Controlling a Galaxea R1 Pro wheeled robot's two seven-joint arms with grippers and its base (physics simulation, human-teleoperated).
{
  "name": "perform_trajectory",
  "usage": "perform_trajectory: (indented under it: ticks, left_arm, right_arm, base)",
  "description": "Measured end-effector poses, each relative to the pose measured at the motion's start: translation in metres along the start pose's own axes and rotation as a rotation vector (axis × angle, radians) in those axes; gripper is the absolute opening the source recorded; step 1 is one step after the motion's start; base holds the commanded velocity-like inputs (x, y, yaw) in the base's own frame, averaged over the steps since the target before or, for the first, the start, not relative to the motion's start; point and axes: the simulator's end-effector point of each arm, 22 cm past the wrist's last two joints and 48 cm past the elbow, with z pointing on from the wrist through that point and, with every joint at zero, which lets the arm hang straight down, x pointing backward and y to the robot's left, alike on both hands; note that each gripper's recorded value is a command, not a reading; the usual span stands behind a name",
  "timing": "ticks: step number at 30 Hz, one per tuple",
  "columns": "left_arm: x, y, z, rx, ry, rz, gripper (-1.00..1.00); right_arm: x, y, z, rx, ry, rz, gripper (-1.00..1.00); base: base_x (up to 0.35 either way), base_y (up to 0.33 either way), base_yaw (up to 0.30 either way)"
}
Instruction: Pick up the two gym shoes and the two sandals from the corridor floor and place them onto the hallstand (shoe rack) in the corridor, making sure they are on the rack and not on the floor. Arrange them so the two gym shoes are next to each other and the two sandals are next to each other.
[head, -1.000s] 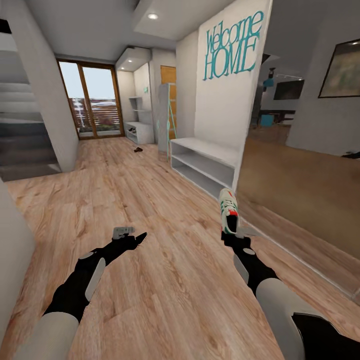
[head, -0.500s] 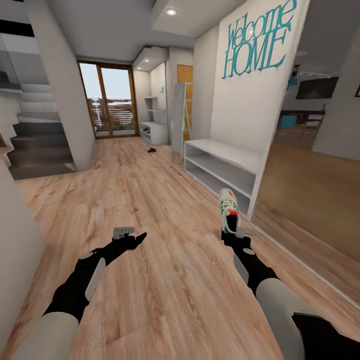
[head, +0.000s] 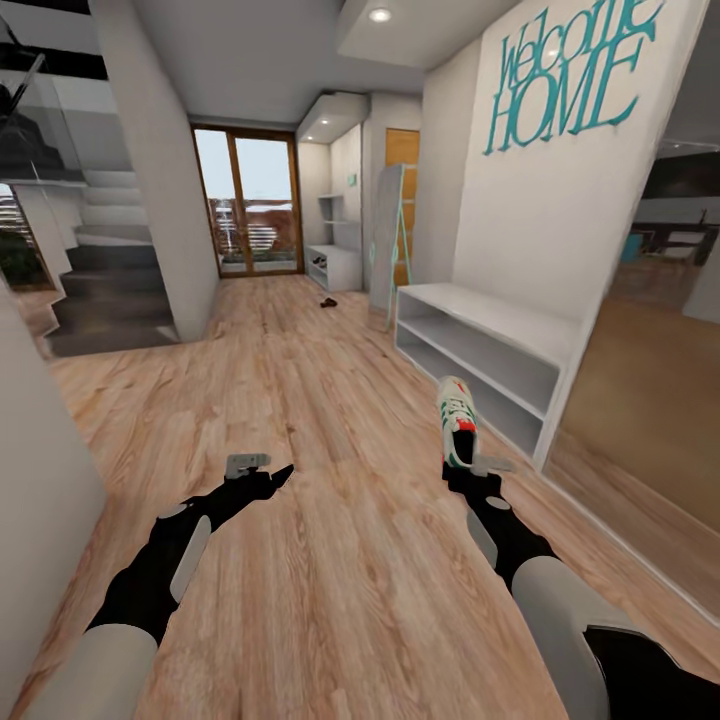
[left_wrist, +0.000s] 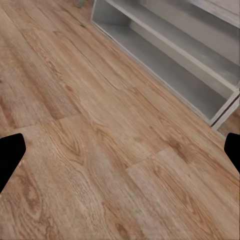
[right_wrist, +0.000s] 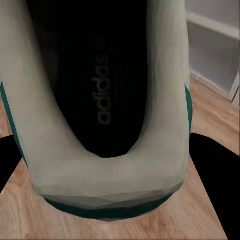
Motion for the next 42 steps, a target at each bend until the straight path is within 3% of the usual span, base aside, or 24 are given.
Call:
perform_trajectory:
  ticks: [19, 42]
  left_arm:
    - [-0.0004, -0.0002, -0.0001, 0.000, -0.001, 0.000, 1.00]
    - [-0.0005, 0.0009, -0.0003, -0.001, -0.001, -0.001, 1.00]
  right_arm:
    - [-0.0003, 0.0002, -0.0002, 0.000, 0.000, 0.000, -1.00]
    - [-0.0020, 0.0016, -0.0001, -0.002, -0.005, -0.001, -1.00]
  base:
    - [0.339, 0.000, 0.280]
    - [0.339, 0.000, 0.030]
